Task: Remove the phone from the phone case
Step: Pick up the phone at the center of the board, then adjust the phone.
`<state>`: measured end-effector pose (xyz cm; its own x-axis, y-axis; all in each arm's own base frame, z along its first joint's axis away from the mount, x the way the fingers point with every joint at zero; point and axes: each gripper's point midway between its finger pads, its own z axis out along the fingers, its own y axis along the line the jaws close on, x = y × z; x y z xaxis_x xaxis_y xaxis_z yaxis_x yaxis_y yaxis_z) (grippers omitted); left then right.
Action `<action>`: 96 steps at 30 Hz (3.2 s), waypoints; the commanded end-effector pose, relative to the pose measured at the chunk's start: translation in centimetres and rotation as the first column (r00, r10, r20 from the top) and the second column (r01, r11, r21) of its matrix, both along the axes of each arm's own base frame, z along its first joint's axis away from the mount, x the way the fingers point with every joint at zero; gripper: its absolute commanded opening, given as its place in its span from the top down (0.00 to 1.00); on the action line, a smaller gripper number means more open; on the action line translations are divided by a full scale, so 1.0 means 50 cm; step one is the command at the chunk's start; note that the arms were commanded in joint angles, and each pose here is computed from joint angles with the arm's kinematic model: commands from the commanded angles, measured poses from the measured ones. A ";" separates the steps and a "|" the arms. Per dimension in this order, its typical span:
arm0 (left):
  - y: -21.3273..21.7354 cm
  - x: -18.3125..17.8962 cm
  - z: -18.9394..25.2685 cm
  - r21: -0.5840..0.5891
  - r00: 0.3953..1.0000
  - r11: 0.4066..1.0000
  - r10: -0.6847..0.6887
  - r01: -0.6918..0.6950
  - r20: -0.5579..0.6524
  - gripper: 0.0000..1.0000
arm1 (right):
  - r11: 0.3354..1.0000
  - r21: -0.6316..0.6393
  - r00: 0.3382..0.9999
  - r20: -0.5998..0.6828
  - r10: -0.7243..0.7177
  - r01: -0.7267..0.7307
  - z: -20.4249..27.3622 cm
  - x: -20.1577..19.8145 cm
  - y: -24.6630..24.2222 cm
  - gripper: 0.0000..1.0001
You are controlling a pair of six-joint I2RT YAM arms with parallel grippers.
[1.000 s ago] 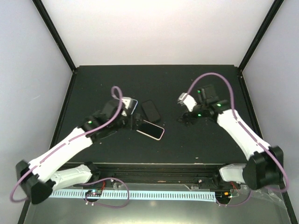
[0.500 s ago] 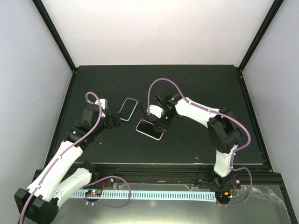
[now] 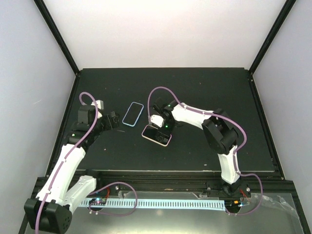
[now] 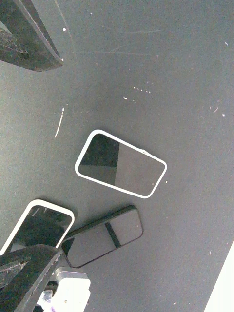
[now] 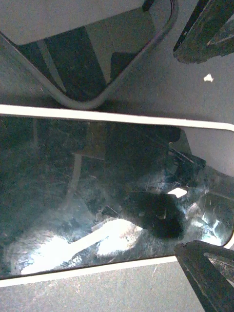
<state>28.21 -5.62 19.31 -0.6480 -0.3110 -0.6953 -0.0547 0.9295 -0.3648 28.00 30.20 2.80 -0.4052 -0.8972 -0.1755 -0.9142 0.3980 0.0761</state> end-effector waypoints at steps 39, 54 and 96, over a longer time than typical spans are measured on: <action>-0.114 0.012 0.000 -0.278 0.962 0.922 -0.272 0.270 0.031 0.02 | 0.959 0.278 0.972 0.203 -0.119 0.060 0.163 -0.082 0.007 0.47; -0.354 -0.028 0.035 -0.506 0.941 0.799 -0.328 0.324 0.084 0.25 | 0.829 0.547 0.923 0.249 -0.295 0.117 0.248 -0.062 -0.057 0.47; -0.477 -0.031 0.122 -0.269 0.816 0.771 -0.535 0.577 0.219 0.98 | 0.783 0.616 0.926 0.243 -0.289 0.082 0.340 -0.098 -0.083 0.00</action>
